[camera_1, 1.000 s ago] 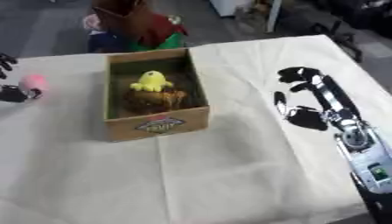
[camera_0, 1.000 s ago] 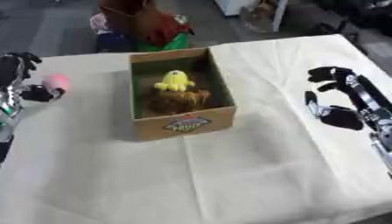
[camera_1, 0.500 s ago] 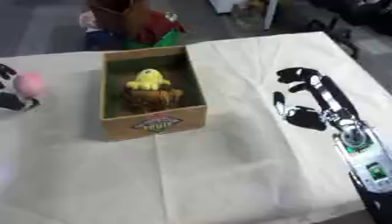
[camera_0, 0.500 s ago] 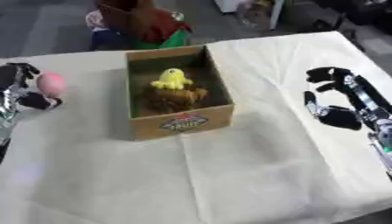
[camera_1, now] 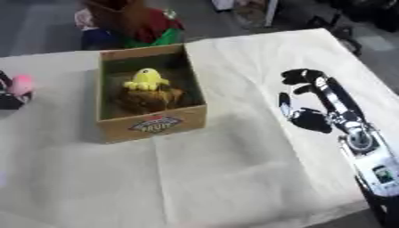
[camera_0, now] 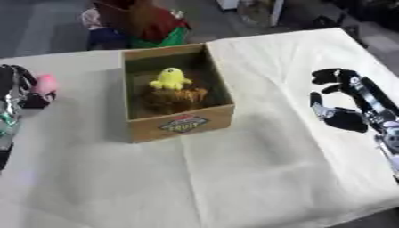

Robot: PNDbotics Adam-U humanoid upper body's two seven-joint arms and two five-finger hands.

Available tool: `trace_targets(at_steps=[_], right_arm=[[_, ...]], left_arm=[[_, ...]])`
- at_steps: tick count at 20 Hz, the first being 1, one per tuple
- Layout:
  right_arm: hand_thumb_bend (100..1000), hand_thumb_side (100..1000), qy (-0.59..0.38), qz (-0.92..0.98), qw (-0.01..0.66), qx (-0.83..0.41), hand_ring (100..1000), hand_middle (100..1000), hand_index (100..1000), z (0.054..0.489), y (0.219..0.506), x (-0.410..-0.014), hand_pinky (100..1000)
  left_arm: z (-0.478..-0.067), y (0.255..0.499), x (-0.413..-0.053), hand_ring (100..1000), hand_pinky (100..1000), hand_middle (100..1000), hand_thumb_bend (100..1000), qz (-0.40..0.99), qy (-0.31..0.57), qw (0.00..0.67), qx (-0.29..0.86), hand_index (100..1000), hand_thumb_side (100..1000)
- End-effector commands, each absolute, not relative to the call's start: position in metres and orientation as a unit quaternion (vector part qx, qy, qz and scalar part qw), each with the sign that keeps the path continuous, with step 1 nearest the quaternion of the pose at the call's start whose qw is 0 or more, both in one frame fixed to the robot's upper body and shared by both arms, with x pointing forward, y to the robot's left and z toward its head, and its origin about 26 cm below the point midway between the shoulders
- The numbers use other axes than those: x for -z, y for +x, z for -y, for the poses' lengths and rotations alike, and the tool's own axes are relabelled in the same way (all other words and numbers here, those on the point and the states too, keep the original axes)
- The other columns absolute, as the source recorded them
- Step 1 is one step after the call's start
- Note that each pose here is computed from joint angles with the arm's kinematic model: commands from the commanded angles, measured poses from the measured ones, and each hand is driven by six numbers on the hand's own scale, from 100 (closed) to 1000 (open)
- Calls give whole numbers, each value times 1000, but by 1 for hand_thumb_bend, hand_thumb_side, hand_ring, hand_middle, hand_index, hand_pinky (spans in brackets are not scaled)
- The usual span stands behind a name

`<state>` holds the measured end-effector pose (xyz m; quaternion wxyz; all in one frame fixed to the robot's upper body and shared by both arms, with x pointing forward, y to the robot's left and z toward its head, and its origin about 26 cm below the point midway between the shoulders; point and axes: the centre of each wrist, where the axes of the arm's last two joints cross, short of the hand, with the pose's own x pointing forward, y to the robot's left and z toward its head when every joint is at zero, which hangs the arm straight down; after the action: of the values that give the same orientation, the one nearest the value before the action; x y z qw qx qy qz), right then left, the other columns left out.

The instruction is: Pick up objects on the table and place them in the box.

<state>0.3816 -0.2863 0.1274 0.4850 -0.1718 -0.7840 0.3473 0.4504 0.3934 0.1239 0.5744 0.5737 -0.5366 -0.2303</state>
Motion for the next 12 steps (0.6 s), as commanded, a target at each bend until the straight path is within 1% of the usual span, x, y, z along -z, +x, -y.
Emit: trace_targets(at_steps=[1, 5, 7, 10, 12], right_arm=[[100, 100, -180, 790, 474, -345, 795, 679, 807, 291, 383, -138, 711], [100, 100, -179, 790, 472, -346, 795, 679, 807, 291, 383, -138, 712], [100, 100, -178, 791, 472, -347, 796, 679, 808, 289, 384, -138, 712], [100, 100, -175, 791, 472, -349, 796, 679, 808, 288, 384, -138, 712], [100, 100, -173, 791, 472, -350, 796, 679, 808, 287, 384, -137, 712]], left_arm=[[-392, 454, -156, 291, 469, 234, 439, 584, 582, 535, 187, 339, 100], [-367, 457, -185, 293, 459, 238, 419, 649, 537, 504, 191, 343, 100], [-345, 458, -200, 297, 462, 241, 417, 685, 501, 486, 210, 347, 100], [-305, 458, -216, 309, 472, 253, 445, 728, 436, 461, 260, 360, 100], [-277, 457, -223, 322, 483, 266, 479, 747, 392, 442, 305, 375, 100]])
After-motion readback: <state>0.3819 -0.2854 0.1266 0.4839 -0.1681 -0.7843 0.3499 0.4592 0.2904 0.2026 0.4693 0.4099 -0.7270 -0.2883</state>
